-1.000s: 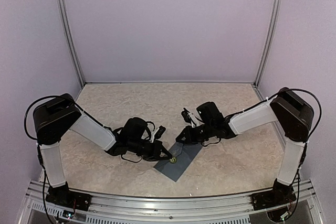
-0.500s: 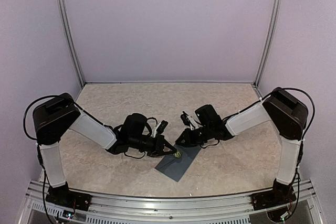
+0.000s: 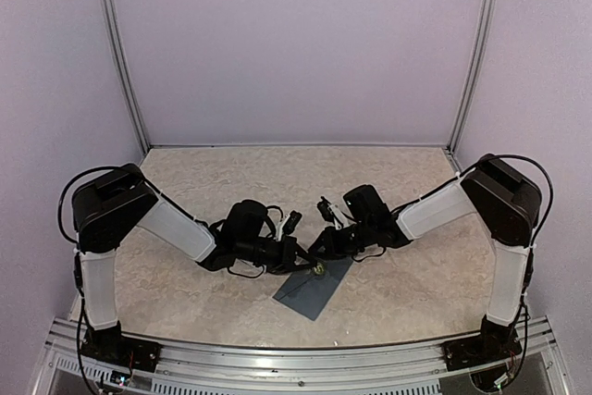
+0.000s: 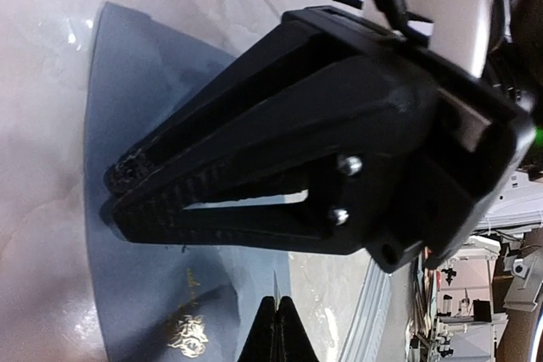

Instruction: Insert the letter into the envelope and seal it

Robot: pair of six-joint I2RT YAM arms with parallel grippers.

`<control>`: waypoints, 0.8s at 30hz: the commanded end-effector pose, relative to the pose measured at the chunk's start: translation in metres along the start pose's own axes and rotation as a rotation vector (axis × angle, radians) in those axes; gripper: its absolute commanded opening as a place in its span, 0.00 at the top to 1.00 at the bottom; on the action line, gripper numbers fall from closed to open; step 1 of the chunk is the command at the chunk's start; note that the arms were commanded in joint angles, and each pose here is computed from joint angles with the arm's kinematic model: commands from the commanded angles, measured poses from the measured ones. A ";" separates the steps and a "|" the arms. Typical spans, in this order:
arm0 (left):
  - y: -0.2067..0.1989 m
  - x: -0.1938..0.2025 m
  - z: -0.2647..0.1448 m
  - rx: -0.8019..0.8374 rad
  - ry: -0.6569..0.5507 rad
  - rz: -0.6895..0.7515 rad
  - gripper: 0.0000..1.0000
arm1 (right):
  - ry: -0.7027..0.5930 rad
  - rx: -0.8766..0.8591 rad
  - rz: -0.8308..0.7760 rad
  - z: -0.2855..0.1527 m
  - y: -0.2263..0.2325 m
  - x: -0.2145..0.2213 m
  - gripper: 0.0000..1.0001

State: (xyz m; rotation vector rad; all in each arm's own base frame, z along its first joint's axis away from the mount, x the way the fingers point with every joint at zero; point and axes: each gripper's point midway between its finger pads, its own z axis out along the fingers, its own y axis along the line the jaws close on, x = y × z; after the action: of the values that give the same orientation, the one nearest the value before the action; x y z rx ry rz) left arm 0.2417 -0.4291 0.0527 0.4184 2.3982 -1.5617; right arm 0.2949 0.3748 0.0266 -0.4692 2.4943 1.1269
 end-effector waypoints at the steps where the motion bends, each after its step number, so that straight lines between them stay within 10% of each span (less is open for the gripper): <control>1: 0.014 0.003 0.006 -0.055 0.002 0.031 1.00 | 0.043 0.039 0.035 0.005 -0.018 0.015 0.88; 24: 0.048 0.020 0.009 -0.168 0.038 0.040 1.00 | -0.021 -0.023 -0.029 -0.030 0.019 -0.004 0.72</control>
State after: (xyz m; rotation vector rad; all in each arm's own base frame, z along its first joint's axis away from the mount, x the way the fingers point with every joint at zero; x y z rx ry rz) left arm 0.2444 -0.4220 0.0216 0.4452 2.4519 -1.4195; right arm 0.2919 0.3755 0.0385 -0.4858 2.4743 1.1515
